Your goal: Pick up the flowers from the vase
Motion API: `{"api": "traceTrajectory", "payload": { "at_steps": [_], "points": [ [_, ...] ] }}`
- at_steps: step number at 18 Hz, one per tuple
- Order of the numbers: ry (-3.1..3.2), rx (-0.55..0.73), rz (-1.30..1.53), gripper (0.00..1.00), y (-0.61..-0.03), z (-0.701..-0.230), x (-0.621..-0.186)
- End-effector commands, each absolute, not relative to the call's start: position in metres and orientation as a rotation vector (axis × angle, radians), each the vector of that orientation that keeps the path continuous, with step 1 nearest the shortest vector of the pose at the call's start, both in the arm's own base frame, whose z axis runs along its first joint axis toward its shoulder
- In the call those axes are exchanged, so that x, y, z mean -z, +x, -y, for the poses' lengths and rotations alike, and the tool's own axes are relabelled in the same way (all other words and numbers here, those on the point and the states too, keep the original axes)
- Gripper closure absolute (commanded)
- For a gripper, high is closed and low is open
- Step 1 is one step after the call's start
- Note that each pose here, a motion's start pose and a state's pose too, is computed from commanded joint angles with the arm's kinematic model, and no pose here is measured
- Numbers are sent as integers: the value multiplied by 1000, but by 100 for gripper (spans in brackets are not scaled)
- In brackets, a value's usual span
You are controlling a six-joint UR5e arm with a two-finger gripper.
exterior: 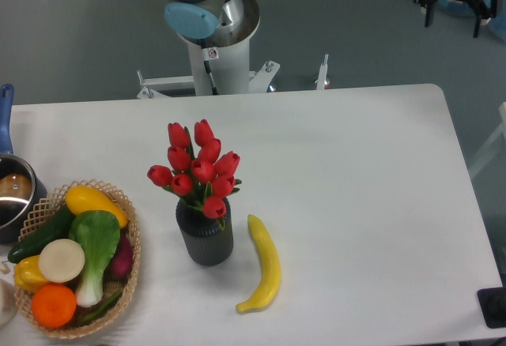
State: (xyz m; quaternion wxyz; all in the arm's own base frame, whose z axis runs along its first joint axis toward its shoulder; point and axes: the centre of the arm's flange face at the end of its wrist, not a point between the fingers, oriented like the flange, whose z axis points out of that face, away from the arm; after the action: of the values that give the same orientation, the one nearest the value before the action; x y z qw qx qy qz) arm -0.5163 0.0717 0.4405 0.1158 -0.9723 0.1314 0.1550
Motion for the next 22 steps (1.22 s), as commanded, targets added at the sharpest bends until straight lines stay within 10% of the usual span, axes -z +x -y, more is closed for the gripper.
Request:
{"api": "traceTrajectory", "payload": {
  "at_steps": [22],
  "points": [
    [-2375,-235,54,0,-472,-145,-407]
  ]
}}
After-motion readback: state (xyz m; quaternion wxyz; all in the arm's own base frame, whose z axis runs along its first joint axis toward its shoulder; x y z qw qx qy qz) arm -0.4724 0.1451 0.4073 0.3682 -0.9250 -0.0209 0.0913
